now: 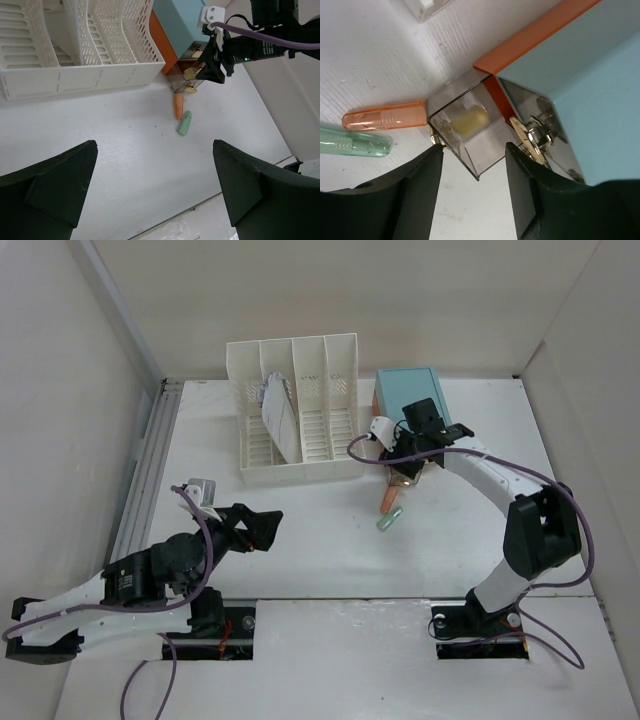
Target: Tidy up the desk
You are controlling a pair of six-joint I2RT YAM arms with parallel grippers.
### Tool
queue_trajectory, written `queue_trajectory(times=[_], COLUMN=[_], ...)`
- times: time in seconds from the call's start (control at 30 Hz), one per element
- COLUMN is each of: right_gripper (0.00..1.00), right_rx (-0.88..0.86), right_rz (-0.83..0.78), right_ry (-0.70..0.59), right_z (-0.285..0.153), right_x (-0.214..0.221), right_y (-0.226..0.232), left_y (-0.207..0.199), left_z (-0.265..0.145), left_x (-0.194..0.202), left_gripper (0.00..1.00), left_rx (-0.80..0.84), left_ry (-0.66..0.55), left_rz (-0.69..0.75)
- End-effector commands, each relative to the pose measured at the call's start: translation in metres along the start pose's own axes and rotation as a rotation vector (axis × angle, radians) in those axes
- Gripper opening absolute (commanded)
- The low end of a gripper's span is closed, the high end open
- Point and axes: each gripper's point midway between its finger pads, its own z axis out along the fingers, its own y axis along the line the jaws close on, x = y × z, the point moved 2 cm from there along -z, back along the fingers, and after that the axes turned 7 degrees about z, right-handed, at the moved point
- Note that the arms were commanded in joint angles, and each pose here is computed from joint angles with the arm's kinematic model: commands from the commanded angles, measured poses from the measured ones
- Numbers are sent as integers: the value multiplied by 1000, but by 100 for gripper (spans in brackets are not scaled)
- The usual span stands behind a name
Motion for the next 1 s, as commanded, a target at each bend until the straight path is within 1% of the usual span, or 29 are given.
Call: queue_trajectory(times=[0.0,0.1,0.13,0.17,0.2,0.23,0.27,0.3,0.33,0.37,0.43,0.57,0.63,0.67,0.7,0.73,0.77,0.8,0.83,0.87,0.93,0.97], right_gripper=[59,59,53,33,19,6,0,0,0,0,0,0,0,0,0,0,0,0,0,0,0,0], right_rx=[85,75,64,48,40,-41,-116,-169,-239,-339,-414,-504,-490,-479,-434,-358,-320,-275,-177,-131,-72,-35], right_rz=[24,20,26,24,-8,-36,-49,-147,-184,-187,-258,-277,-283,-231,-211,-206,-144,-131,-128,-87,-53,-44], right_ry=[-59,-94,-103,-124,-156,-192,-165,-175,-170,-159,-145,-45,-33,-16,-3,-34,-23,-24,-24,-19,13,5], right_z=[-7,-15,-15,-20,-27,-27,-28,-31,-29,-33,-28,-17,-8,-1,1,8,14,19,24,25,31,36], right_x=[-15,-20,-20,-23,-27,-30,-19,-17,-12,0,8,35,35,36,35,25,27,26,23,21,25,21], right_y=[-19,-15,-16,-13,-14,0,12,17,28,40,46,56,51,49,41,27,24,17,0,-8,-18,-26], left_y=[-1,-1,-1,-1,-1,-1,-1,-1,-1,-1,-1,-1,-1,-1,-1,-1,-1,-1,-1,-1,-1,1], left_z=[0,0,0,0,0,0,-1,-1,-1,-1,-1,-1,-1,-1,-1,-1,-1,-1,-1,-1,-1,-1], left_x=[-1,-1,-1,-1,-1,-1,-3,-3,-3,-3,-3,-3,-3,-3,-3,-3,-3,-3,-3,-3,-3,-1], left_gripper=[100,100,100,100,100,100,100,100,100,100,100,100,100,100,100,100,100,100,100,100,100,100], left_rx=[10,10,10,10,10,10,13,13,13,13,13,13,13,13,13,13,13,13,13,13,13,10], left_ry=[-14,-14,-14,-14,-14,-14,-19,-19,-19,-19,-19,-19,-19,-19,-19,-19,-19,-19,-19,-19,-19,-14], left_rz=[1,1,1,1,1,1,-6,-6,-6,-6,-6,-6,-6,-6,-6,-6,-6,-6,-6,-6,-6,1])
